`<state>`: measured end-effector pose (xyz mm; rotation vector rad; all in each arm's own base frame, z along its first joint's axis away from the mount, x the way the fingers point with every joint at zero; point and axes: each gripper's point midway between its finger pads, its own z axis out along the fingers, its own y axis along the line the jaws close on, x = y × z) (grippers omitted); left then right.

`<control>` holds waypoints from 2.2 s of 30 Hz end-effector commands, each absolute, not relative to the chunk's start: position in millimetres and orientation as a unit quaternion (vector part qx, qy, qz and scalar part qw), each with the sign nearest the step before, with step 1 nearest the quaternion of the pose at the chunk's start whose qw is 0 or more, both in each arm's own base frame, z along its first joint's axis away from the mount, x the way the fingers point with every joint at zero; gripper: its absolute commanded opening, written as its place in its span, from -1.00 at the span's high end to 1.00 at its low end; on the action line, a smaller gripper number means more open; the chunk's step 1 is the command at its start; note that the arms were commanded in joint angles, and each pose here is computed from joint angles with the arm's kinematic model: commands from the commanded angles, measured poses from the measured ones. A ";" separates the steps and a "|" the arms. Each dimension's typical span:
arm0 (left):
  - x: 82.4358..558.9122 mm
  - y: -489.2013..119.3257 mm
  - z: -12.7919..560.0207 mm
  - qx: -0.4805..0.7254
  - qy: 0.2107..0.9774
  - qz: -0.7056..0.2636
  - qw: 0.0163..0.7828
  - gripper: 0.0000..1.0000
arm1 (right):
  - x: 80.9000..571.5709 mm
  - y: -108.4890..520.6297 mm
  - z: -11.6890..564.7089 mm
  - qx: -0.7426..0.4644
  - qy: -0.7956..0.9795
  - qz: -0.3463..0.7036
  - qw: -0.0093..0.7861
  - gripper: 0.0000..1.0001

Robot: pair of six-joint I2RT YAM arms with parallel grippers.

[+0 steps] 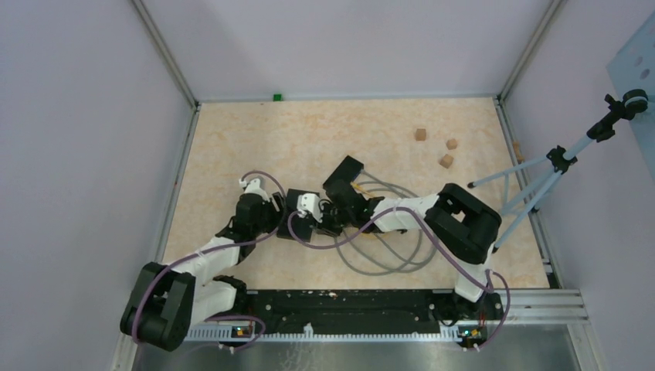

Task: Insert the plug into the switch port
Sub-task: Insert the connector into the switch port, then reset both arms

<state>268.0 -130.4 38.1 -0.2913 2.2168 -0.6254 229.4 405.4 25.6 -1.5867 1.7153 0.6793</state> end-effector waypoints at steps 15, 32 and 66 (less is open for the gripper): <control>276.8 -128.1 46.1 -0.084 0.889 -0.255 0.371 -0.68 | 282.1 360.0 86.9 -0.612 0.643 0.234 0.396 0.26; 276.0 -147.3 36.9 -0.051 0.892 -0.295 0.338 -0.48 | 287.3 380.9 28.4 -0.604 0.671 0.268 0.338 0.42; 279.1 -119.1 101.5 -0.064 0.886 -0.214 0.406 -0.91 | 312.7 294.1 121.4 -0.372 0.791 0.146 0.464 0.04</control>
